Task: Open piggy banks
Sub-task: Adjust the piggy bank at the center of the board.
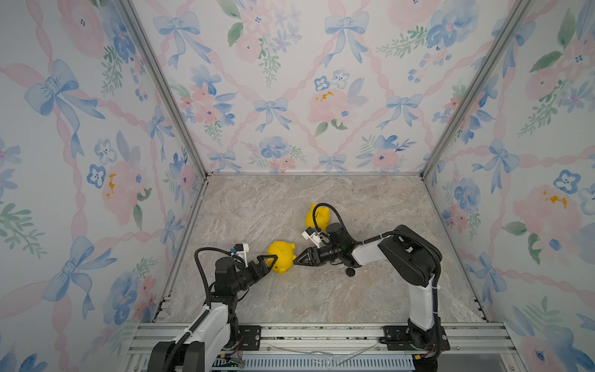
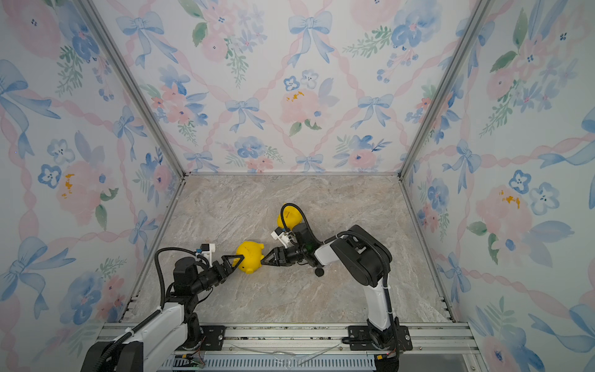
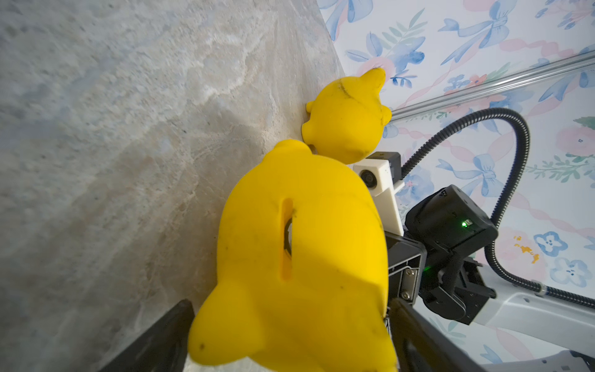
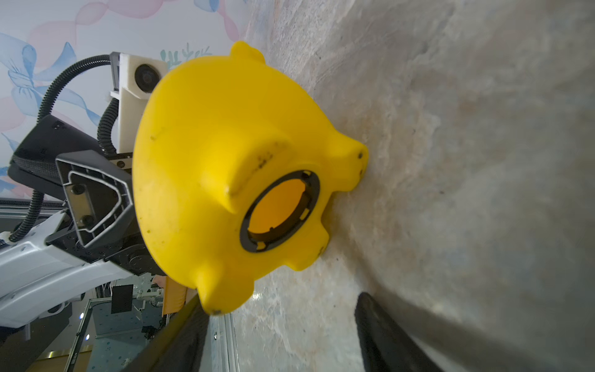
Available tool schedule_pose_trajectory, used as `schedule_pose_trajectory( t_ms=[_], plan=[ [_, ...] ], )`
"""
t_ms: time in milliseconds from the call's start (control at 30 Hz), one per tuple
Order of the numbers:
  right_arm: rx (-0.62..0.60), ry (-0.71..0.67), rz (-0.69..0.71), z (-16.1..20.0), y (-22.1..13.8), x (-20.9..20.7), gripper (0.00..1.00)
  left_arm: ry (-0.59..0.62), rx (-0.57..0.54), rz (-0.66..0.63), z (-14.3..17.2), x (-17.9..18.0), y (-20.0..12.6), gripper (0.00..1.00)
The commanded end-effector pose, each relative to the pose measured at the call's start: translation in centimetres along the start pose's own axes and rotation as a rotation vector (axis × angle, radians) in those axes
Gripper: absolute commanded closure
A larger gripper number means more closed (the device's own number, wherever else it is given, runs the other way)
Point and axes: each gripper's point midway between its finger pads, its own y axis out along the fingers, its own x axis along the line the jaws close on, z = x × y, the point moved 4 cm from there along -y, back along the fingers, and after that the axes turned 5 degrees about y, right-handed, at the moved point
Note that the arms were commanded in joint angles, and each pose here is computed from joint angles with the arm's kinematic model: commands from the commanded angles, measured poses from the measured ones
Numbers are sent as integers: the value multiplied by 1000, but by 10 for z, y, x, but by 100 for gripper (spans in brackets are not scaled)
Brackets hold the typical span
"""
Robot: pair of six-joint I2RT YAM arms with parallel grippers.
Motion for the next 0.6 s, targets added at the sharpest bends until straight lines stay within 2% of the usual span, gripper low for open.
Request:
schedule_pose_trajectory(
  t_ms=[0, 567],
  plan=[
    [4, 54, 48, 5, 0, -18, 26, -27, 27, -15, 24, 19, -5, 4],
    [7, 50, 47, 4, 0, -18, 26, -49, 80, -18, 31, 21, -1, 5]
  ],
)
